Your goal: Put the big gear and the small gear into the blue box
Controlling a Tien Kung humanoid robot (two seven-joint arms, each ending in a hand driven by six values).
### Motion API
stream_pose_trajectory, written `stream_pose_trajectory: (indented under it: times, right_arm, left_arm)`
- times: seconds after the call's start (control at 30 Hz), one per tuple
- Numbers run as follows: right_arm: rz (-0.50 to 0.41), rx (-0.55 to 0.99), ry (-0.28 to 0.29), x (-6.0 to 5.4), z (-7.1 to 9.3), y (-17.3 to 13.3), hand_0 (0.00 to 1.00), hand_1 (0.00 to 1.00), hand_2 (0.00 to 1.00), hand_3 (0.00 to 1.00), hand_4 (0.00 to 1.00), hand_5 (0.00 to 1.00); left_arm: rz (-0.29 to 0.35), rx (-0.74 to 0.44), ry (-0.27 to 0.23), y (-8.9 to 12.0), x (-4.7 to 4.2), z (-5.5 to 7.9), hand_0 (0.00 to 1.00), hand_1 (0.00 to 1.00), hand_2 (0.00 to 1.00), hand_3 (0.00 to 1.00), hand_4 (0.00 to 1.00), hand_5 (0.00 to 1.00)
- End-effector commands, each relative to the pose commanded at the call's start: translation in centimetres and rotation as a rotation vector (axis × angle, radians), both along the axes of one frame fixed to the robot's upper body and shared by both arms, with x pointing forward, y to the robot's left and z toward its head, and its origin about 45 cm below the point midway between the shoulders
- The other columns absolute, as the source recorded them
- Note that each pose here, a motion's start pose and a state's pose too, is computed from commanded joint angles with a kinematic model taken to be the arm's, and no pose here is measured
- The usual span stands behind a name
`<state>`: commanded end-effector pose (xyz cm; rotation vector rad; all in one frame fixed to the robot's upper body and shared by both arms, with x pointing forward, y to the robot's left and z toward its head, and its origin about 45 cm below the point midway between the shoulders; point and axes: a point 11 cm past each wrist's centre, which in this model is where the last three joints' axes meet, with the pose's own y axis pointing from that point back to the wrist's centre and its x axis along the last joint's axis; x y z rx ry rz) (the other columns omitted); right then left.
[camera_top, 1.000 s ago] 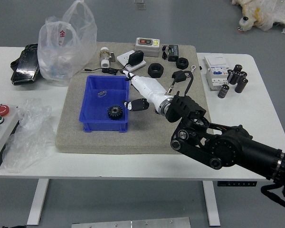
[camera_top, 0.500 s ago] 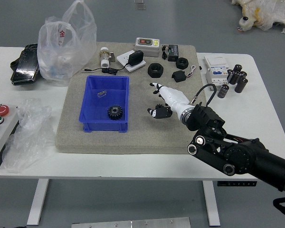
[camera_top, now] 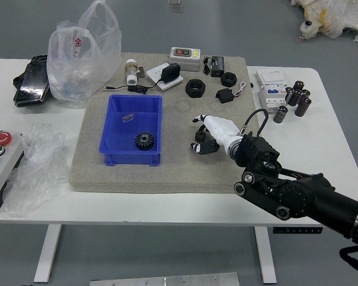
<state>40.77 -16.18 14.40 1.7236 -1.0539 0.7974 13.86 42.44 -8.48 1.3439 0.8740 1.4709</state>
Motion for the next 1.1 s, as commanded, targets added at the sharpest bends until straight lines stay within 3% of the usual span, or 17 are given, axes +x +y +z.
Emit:
stream_pose_trajectory:
  times: [0.07,0.1,0.27,0.3,0.47,0.5,0.73,1.1]
  right_arm:
    - [0.0,-0.001,0.001,0.0,-0.1,0.0,0.412,0.68,0.625,0.738,0.471,0.162]
    - [0.0,-0.002,0.001,-0.1,-0.2,0.0,0.406,0.646,0.552,0.635,0.296,0.152]
    - [0.003,-0.002,-0.014,-0.1,-0.1,0.1,0.406,0.646,0.552,0.635,0.296,0.152]
    - [0.004,-0.003,-0.018,-0.1,-0.1,0.1,0.386,0.573,0.442,0.438,0.278,0.002]
    - [0.003,-0.016,-0.027,-0.1,-0.2,-0.1,0.386,0.573,0.442,0.438,0.278,0.002]
    - [0.001,-0.018,-0.026,-0.2,-0.3,-0.1,0.381,0.554,0.395,0.37,0.164,0.002]
    - [-0.005,-0.015,-0.034,-0.1,-0.3,-0.3,0.38,0.552,0.382,0.361,0.143,0.002]
    - [0.073,0.034,-0.151,1.1,4.2,2.9,0.366,0.545,0.377,0.351,0.139,0.002]
  left_arm:
    - [0.0,-0.001,0.0,0.0,0.0,0.0,0.651,0.602,0.57,0.684,0.667,0.349]
    - [-0.001,0.0,0.0,0.0,0.02,0.0,0.652,0.602,0.571,0.684,0.668,0.352]
    - [-0.001,0.002,-0.004,0.1,0.15,0.1,0.652,0.602,0.571,0.684,0.668,0.352]
    - [-0.002,0.002,-0.005,0.1,0.18,0.1,0.651,0.602,0.571,0.685,0.668,0.353]
    - [-0.002,0.001,-0.006,0.0,0.2,0.1,0.651,0.602,0.571,0.685,0.668,0.353]
    - [-0.002,0.001,-0.006,0.0,0.2,0.1,0.651,0.602,0.571,0.684,0.666,0.351]
    - [-0.003,0.001,-0.006,0.0,0.2,0.1,0.652,0.602,0.571,0.685,0.666,0.351]
    - [-0.004,0.005,-0.004,0.2,0.31,0.2,0.652,0.602,0.572,0.684,0.666,0.356]
